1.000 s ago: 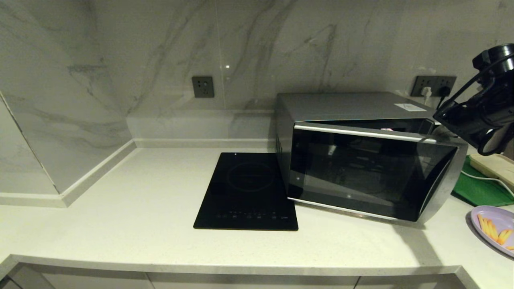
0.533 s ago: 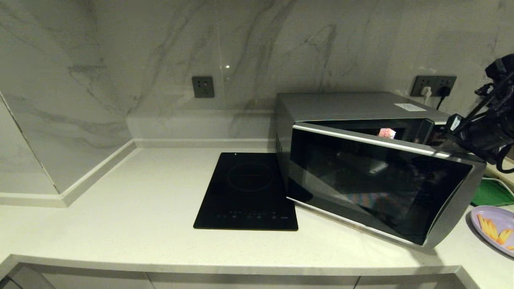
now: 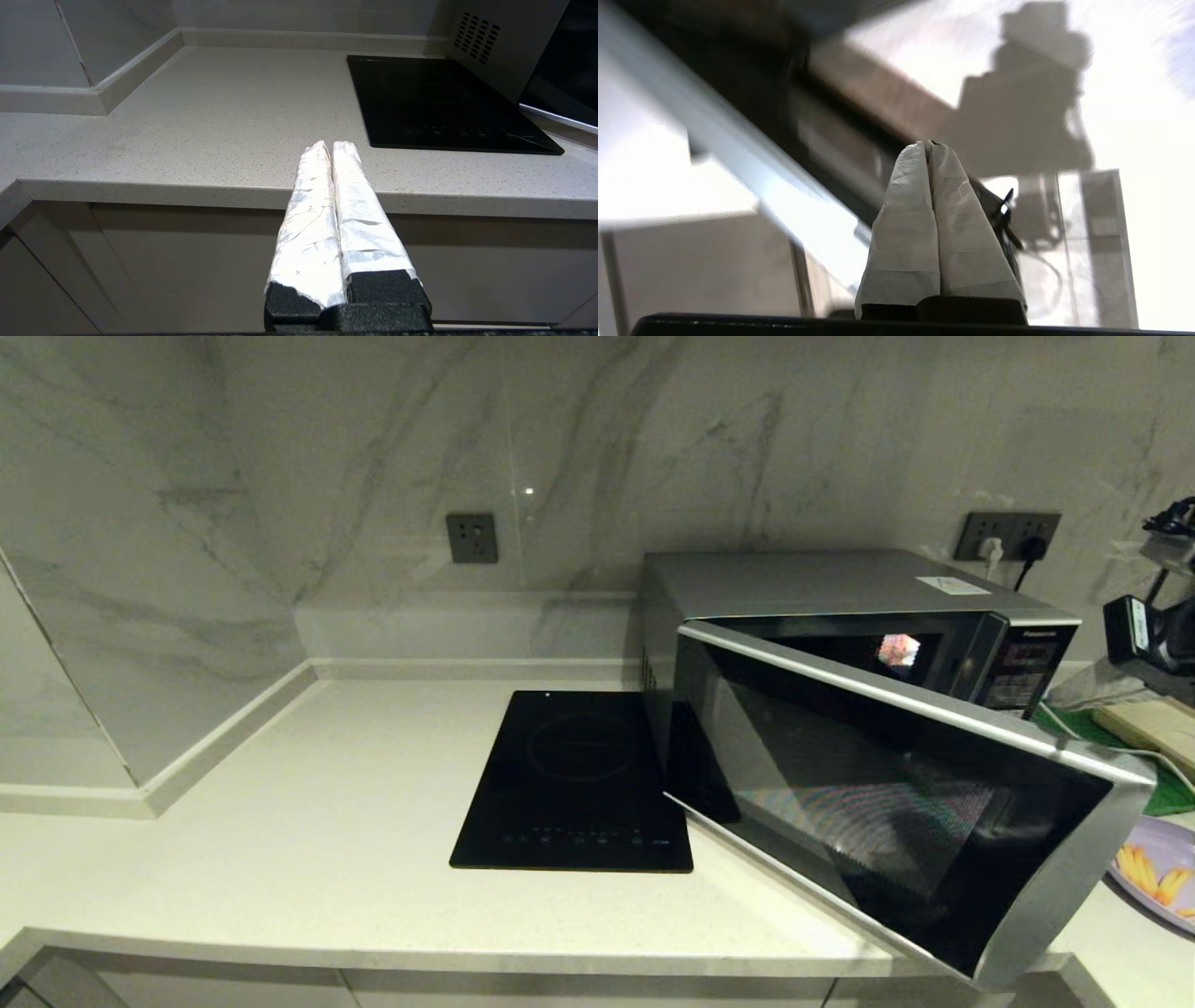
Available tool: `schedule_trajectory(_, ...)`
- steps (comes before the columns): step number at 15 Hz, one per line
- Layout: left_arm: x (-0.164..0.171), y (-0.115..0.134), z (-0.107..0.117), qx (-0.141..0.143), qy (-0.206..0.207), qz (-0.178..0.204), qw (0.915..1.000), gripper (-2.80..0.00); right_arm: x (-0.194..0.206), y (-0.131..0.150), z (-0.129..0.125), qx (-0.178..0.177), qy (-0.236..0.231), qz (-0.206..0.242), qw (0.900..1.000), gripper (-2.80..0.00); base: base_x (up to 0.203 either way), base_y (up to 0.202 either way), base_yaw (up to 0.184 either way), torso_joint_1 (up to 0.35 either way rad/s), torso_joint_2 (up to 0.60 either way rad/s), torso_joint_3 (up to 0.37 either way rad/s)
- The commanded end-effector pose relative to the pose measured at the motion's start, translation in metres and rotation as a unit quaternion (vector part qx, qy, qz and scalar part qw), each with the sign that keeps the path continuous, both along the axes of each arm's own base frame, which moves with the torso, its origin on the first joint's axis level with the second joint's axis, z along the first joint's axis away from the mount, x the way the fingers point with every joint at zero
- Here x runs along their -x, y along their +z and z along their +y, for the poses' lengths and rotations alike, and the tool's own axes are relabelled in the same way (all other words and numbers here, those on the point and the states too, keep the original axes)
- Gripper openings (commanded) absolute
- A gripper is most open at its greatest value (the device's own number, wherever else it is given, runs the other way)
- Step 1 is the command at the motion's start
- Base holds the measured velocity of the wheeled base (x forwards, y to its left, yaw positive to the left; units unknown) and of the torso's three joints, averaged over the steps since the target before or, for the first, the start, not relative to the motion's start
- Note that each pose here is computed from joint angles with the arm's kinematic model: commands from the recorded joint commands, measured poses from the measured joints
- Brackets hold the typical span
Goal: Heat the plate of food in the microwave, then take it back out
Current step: Open the microwave oven
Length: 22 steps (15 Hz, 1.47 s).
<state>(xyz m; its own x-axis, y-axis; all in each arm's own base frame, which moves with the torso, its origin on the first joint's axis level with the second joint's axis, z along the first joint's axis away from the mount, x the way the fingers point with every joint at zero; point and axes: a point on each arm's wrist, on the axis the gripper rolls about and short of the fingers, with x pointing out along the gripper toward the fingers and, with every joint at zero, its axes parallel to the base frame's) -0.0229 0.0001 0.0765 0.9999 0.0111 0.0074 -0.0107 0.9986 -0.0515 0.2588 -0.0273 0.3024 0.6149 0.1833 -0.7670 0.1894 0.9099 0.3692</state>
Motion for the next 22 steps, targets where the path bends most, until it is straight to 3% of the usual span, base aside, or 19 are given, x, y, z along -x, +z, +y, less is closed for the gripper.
schedule_trajectory(1, 0.000, 0.000, 0.000, 0.000, 0.000, -0.001, 1.0000, -2.80, 0.016, 0.003, 0.008, 0.002, 0.029, 0.021, 0.999, -2.80, 0.000, 0.000, 0.000, 0.000, 0.00, 0.000)
schedule_trajectory(4, 0.000, 0.000, 0.000, 0.000, 0.001, -0.001, 1.0000, -2.80, 0.026, 0.002, 0.030, 0.006, 0.080, 0.034, 0.996, -2.80, 0.000, 0.000, 0.000, 0.000, 0.00, 0.000)
schedule_trajectory(10, 0.000, 0.000, 0.000, 0.000, 0.001, -0.001, 1.0000, -2.80, 0.055, 0.007, 0.087, 0.027, 0.229, 0.042, 0.972, -2.80, 0.000, 0.000, 0.000, 0.000, 0.00, 0.000)
schedule_trajectory(19, 0.000, 0.000, 0.000, 0.000, 0.000, 0.000, 1.0000, -2.80, 0.062, -0.007, 0.108, 0.036, 0.274, 0.073, 0.958, -2.80, 0.000, 0.000, 0.000, 0.000, 0.00, 0.000)
schedule_trajectory(22, 0.000, 0.000, 0.000, 0.000, 0.001, 0.000, 1.0000, -2.80, 0.063, -0.009, 0.126, 0.041, 0.310, 0.076, 0.947, -2.80, 0.000, 0.000, 0.000, 0.000, 0.00, 0.000)
